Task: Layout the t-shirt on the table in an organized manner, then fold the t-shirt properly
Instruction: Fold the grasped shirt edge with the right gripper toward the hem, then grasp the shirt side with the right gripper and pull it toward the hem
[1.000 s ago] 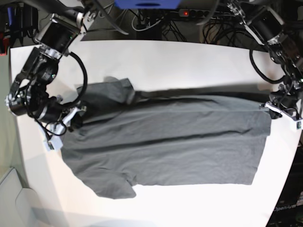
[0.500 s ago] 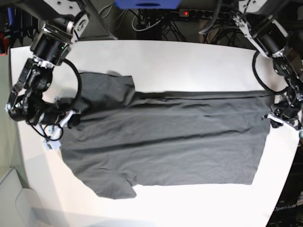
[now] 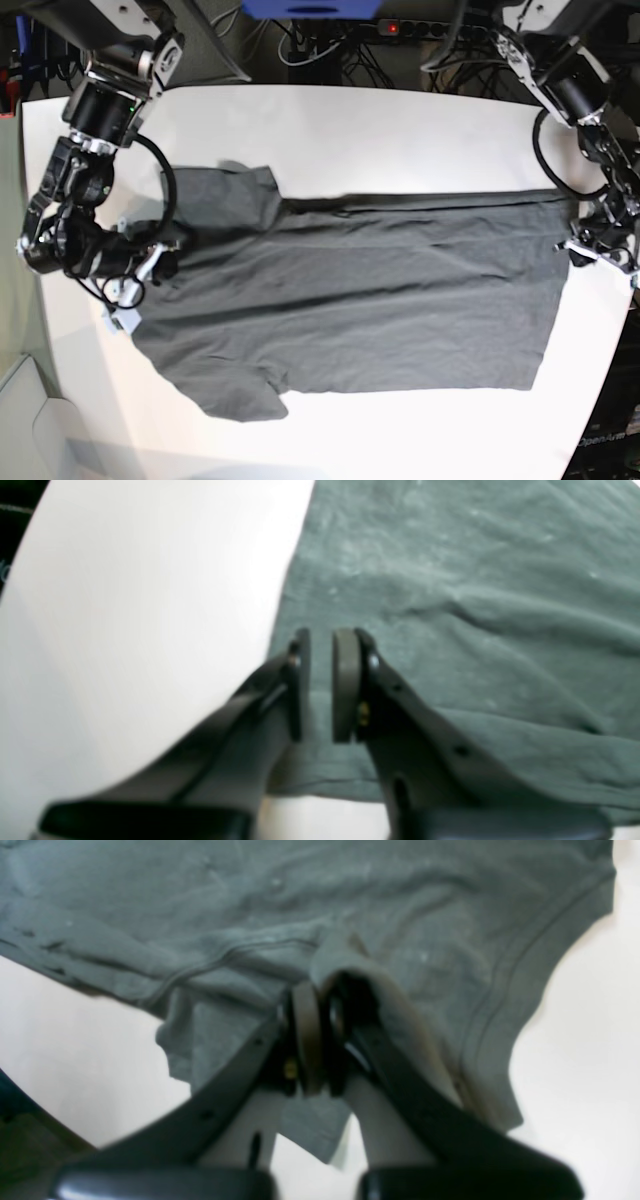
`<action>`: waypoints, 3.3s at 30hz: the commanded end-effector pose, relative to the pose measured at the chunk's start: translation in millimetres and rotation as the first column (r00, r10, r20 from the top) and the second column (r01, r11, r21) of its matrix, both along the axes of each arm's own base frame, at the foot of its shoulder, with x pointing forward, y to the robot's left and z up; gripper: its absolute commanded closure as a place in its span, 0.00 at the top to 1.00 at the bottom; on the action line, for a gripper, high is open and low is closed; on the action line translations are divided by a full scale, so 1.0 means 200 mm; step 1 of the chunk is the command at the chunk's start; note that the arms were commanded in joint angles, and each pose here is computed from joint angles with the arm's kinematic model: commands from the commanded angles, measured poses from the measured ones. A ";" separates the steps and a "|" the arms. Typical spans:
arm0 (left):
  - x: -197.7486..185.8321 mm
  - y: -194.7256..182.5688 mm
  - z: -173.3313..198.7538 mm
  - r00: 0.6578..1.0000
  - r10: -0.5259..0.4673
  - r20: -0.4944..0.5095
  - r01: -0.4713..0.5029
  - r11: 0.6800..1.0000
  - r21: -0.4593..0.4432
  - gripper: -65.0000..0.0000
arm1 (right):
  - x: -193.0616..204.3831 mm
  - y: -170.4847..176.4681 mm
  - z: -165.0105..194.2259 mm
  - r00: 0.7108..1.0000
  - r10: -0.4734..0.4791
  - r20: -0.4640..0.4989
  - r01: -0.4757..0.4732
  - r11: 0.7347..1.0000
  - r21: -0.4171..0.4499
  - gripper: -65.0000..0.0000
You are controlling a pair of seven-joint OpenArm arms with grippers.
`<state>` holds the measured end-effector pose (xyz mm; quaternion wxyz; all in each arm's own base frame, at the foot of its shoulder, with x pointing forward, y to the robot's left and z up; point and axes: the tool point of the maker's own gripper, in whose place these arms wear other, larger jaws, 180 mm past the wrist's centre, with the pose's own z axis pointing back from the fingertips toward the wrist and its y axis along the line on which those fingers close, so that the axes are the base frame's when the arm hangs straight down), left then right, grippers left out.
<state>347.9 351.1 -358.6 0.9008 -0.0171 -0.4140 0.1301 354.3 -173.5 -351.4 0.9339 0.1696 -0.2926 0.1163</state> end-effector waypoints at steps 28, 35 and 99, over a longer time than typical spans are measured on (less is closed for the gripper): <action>-0.27 0.22 0.10 0.996 0.088 0.029 -0.091 0.989 0.116 0.95 | -0.42 -0.05 -0.17 0.993 -0.090 -0.081 0.089 0.996 -0.016 0.72; -0.27 0.22 0.10 0.996 0.088 0.028 -0.091 0.989 0.116 0.95 | -0.46 -0.04 -0.25 0.990 -0.105 -0.098 0.107 0.994 0.018 0.72; -0.32 0.22 0.11 0.996 0.084 0.018 -0.086 0.986 0.142 0.95 | 0.58 0.58 0.30 0.958 0.148 0.246 -0.205 0.953 0.223 0.03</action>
